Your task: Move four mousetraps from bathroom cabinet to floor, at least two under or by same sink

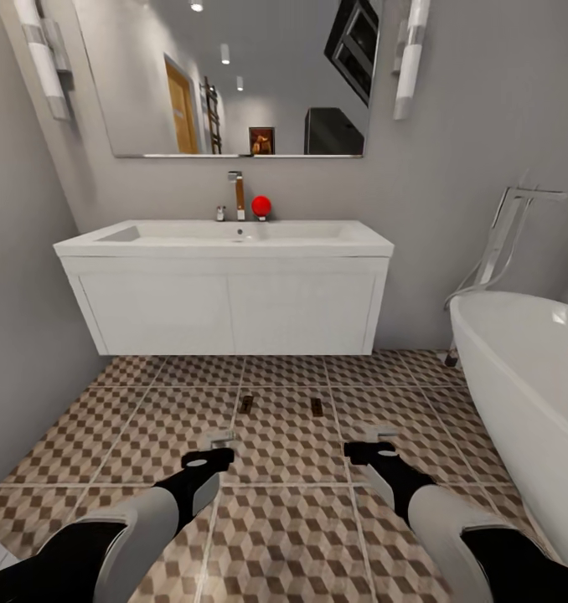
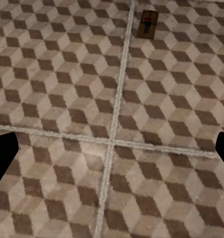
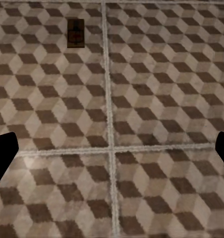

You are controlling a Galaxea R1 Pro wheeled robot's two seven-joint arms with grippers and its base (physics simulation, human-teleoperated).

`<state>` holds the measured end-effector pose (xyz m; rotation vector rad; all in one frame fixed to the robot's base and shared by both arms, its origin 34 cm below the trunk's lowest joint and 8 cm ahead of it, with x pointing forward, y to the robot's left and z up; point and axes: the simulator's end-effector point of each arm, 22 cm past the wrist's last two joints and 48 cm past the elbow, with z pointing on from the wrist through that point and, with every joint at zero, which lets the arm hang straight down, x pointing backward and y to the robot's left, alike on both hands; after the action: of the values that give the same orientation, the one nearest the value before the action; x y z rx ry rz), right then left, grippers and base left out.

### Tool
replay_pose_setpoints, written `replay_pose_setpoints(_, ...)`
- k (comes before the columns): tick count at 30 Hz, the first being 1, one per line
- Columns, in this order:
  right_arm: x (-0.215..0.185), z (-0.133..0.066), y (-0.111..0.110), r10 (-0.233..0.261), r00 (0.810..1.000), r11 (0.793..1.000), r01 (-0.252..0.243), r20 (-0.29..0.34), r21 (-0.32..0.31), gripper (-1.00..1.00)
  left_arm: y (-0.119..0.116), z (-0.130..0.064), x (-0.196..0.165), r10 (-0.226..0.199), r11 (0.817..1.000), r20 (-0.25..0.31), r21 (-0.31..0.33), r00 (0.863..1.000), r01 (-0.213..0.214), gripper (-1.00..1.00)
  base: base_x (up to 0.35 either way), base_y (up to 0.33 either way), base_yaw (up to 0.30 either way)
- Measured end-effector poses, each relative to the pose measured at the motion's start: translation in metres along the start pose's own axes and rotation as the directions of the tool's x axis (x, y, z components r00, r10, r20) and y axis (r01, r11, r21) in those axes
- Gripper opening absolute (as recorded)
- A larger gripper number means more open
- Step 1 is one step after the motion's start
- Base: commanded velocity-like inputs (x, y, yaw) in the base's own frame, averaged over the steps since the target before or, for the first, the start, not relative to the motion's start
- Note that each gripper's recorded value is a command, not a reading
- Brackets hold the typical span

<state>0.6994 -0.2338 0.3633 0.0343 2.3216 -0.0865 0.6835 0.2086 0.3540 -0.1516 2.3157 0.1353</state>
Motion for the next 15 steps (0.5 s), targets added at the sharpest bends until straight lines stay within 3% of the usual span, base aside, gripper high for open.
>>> replay_pose_setpoints(5, 0.021, -0.005, -0.023, -0.01, 0.999, 1.0, 0.011, -0.044, 0.027, 1.0, 0.014, -0.004, -0.006, -0.018, 1.0, 0.015, -0.017, 1.0, 0.018, 1.0, 0.0, 0.0, 0.0)
replay_pose_setpoints(15, 0.037, -0.018, -0.037, -0.013, 0.996, 0.999, 0.017, -0.084, 0.047, 1.0, 0.039, -0.014, -0.025, -0.033, 0.998, 0.05, -0.047, 0.998, 0.036, 1.0, 0.0, 0.0, 0.0)
